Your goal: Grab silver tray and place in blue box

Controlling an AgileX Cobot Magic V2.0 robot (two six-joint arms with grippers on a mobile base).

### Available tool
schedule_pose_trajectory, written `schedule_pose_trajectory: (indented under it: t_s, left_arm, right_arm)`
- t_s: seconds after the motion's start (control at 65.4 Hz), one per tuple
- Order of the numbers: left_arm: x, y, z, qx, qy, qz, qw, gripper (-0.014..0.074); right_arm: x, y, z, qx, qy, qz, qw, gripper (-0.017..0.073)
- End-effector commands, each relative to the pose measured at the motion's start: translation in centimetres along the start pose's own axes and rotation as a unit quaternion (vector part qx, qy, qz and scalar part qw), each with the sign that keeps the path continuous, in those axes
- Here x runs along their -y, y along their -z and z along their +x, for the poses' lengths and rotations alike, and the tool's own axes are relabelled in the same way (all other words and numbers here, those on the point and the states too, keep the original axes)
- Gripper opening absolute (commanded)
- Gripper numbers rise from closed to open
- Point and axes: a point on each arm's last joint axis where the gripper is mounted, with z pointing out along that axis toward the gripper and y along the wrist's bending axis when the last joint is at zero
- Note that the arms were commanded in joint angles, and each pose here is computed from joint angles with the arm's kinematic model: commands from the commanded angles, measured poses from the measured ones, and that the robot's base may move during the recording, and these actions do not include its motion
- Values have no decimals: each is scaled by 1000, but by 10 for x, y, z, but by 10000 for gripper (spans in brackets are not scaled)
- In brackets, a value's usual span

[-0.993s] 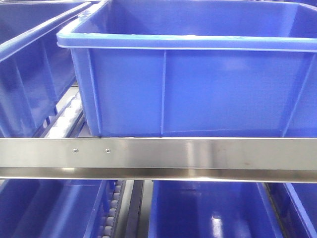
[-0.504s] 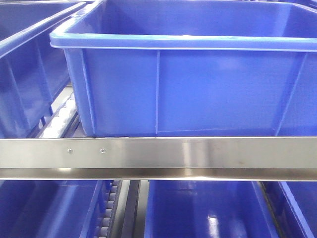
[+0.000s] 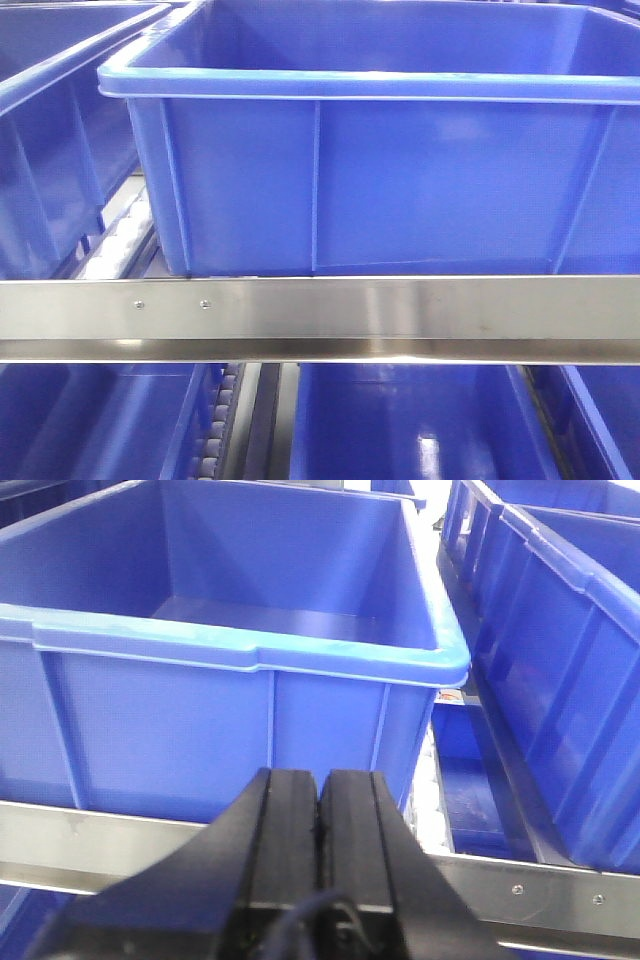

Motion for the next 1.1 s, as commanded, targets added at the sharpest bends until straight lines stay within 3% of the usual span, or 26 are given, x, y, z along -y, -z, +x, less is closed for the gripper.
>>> schedule_pose_trajectory:
  t_s: [0.0, 0.199, 0.352, 0.672, 1.085]
  left_arm:
    - [0, 0, -9, 47, 2, 2, 999, -105]
    - [0, 0, -9, 47, 2, 2, 999, -105]
    - [0, 0, -9, 47, 2, 2, 999, -105]
    - [0, 0, -9, 47, 2, 2, 999, -105]
    - [0, 0, -9, 47, 2, 2, 999, -105]
  right_arm:
    - [-2, 1, -13, 43, 12, 16, 999, 49]
    - [-8, -10, 13, 36, 22, 57, 998, 49]
    - [-5, -19, 43, 72, -5, 92, 993, 49]
    - [2, -35, 107, 103, -8, 100, 990, 49]
    - [2, -36, 109, 94, -9, 101, 990, 49]
